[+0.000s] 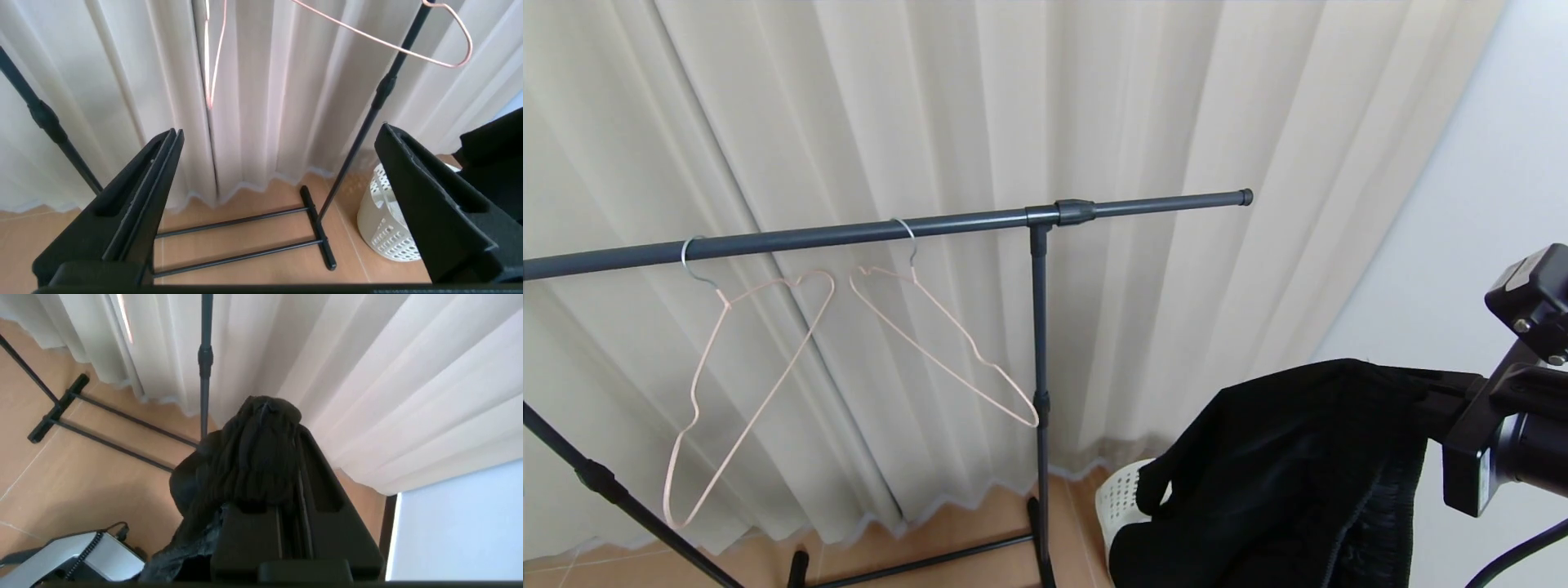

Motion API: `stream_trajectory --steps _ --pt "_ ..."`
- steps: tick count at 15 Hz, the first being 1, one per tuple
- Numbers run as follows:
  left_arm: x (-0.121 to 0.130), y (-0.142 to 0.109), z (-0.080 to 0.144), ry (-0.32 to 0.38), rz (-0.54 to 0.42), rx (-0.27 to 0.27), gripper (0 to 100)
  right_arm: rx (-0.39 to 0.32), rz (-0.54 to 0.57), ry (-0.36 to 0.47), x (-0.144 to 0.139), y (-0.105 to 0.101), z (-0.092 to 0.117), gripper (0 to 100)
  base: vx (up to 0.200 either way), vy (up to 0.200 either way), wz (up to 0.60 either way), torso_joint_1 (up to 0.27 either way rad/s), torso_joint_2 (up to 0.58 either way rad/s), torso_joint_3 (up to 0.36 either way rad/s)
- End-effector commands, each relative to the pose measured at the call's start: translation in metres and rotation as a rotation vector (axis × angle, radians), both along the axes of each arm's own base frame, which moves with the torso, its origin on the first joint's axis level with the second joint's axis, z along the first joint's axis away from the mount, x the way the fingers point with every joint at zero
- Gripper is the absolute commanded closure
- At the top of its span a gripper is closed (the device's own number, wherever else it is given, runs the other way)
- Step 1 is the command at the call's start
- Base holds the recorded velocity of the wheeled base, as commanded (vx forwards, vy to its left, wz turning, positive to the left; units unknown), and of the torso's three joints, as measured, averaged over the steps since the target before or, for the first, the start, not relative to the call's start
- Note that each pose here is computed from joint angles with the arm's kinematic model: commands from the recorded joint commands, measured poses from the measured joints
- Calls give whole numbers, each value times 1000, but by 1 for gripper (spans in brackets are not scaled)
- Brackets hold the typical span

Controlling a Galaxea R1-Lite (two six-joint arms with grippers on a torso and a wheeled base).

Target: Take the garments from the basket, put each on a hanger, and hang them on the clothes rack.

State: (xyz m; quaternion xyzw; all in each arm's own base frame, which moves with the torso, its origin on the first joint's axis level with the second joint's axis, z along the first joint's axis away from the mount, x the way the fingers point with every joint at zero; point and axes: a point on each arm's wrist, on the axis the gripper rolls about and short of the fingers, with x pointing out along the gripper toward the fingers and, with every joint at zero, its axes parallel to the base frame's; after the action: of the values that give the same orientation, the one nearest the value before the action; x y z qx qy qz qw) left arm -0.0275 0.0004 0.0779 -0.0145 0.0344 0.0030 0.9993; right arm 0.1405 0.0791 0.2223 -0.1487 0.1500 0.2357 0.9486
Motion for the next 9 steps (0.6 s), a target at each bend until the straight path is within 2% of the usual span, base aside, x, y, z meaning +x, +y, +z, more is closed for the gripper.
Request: stream_trajectory --steps 1,3,7,9 --pt "0 0 0 0 -2 -1 0 3 0 -4 -1 -1 -1 100 0 0 0 0 0 0" --pt "0 0 0 0 0 0 0 7 1 -13 -1 0 -2 100 0 0 0 0 0 0" --pt "0 0 0 0 0 0 0 5 0 -13 -1 -1 -4 100 0 0 600 1 0 -1" --pt "0 0 0 0 -2 -1 0 11 0 -22 -3 -2 -2 100 0 0 0 0 0 0"
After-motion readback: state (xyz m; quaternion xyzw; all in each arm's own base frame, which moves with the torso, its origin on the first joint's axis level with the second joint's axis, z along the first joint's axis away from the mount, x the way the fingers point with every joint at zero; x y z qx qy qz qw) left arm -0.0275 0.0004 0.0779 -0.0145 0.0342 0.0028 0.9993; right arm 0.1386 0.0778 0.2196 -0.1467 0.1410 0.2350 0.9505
